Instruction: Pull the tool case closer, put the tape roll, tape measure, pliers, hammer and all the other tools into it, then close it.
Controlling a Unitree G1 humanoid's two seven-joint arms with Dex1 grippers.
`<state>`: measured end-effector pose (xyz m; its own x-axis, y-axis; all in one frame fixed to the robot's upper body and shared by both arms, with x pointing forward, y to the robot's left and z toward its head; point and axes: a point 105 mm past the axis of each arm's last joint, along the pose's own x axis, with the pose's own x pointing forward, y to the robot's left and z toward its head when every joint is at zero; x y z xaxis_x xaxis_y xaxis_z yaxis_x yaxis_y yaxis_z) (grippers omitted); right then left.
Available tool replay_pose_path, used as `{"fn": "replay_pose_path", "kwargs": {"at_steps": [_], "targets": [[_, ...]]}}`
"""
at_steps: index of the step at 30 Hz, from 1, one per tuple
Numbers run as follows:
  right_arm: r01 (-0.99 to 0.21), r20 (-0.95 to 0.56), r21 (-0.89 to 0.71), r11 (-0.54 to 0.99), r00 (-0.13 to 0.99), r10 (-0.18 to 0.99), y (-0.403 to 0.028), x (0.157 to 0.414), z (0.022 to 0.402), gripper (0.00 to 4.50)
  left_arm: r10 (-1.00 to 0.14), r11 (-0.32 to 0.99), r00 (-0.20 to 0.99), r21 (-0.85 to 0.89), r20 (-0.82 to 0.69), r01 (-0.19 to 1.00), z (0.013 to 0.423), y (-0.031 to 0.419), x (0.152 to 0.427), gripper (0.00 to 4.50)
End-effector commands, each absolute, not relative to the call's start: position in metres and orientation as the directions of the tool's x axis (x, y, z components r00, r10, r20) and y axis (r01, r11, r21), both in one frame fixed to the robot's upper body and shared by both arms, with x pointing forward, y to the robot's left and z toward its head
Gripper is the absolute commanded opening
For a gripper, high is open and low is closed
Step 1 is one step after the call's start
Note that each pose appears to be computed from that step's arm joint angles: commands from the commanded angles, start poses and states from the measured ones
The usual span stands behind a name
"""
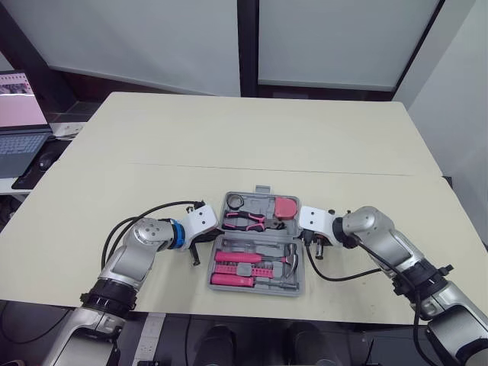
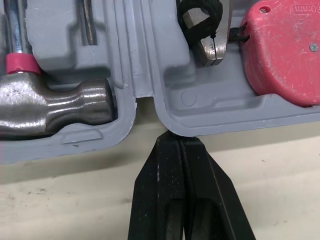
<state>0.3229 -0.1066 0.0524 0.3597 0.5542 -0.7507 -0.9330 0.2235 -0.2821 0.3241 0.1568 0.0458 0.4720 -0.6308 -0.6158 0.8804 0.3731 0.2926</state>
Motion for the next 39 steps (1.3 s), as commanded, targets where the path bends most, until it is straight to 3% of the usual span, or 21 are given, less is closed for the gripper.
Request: {"fn": "replay_pose_path", "kwargs": {"at_steps": [1,14,23,29,39], "targets": [[-0.961,-0.706,-0.226,0.161,0.275,0.652,-0.074,0.306,0.06,0.0,-0.721,0.284,0.39,0.269,-0.573,0.92,0.049,0.122,0.311,0.03],[-0.968,-0.678,-0.179,0.176,0.251,0.691,-0.062,0.302,0.07,0.0,-0.723,0.267,0.381,0.275,-0.576,0.924,0.049,0.118,0.312,0.03],[-0.937,-0.697,-0.349,0.023,0.276,0.662,-0.074,0.294,0.074,0.0,-0.747,0.225,0.342,0.267,-0.571,0.937,0.052,0.113,0.299,0.03],[-0.943,-0.674,-0.329,0.041,0.266,0.689,-0.073,0.282,0.072,0.0,-0.759,0.187,0.287,0.227,-0.585,0.956,0.047,0.109,0.275,0.03],[-0.956,-0.69,-0.289,0.039,0.236,0.684,-0.073,0.269,0.064,0.0,-0.748,0.196,0.281,0.204,-0.602,0.959,0.04,0.112,0.268,0.03]]}}
